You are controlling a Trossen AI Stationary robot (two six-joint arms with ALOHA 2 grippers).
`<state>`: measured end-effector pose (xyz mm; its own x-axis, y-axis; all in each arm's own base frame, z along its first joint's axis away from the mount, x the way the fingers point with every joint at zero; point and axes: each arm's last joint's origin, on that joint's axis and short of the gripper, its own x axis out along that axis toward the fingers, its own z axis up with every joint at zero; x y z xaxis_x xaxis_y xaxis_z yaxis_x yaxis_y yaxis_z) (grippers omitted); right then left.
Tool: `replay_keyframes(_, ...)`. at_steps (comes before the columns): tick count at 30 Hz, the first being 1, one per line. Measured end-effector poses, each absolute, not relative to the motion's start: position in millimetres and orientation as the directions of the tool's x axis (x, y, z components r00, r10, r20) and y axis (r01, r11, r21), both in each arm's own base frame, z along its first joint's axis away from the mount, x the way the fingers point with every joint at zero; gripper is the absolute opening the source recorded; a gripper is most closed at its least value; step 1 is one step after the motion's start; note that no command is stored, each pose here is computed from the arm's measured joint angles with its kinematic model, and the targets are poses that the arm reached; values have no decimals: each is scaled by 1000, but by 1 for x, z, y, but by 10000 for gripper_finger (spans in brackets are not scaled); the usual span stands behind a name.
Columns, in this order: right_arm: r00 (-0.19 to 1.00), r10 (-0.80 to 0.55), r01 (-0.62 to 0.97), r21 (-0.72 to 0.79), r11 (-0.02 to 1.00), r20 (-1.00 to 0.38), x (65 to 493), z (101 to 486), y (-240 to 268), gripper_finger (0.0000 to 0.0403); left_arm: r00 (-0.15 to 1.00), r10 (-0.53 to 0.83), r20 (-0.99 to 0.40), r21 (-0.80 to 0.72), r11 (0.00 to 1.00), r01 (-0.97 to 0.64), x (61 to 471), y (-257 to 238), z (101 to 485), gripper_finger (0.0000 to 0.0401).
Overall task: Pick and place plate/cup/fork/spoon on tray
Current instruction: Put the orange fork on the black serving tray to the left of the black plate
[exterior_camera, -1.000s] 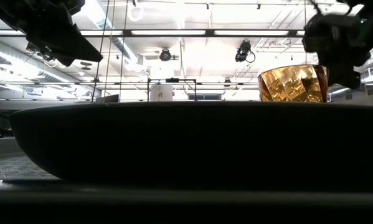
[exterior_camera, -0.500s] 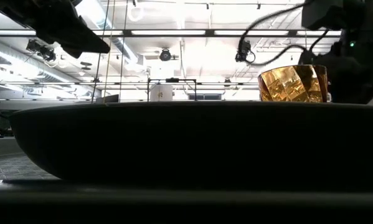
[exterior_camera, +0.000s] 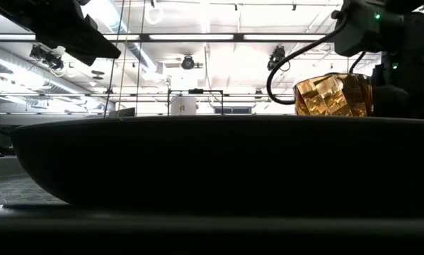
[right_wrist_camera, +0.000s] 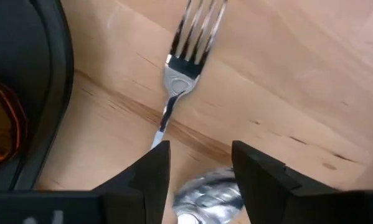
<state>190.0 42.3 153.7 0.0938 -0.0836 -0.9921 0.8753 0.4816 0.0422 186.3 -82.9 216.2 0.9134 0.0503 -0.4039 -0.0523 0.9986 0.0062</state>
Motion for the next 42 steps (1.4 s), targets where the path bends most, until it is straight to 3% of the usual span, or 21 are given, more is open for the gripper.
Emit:
replay_keyframes(12, 119, -31, 871, 90, 483, -992, 194, 152, 45, 174, 900, 14, -437, 20, 1000, -6, 185, -84, 213, 39)
replay_keyframes(16, 161, -75, 865, 104, 491, -984, 199, 151, 45, 174, 899, 14, -437, 34, 999, 1, 185, -84, 213, 39)
replay_keyframes(22, 125, -109, 856, 51, 515, -986, 201, 145, 38, 174, 900, 13, -437, 33, 999, 1, 185, -84, 213, 39)
replay_keyframes(42, 243, -87, 694, 110, 711, -966, 192, 166, -26, 174, 900, 13, -436, 34, 999, 2, 185, -84, 214, 39)
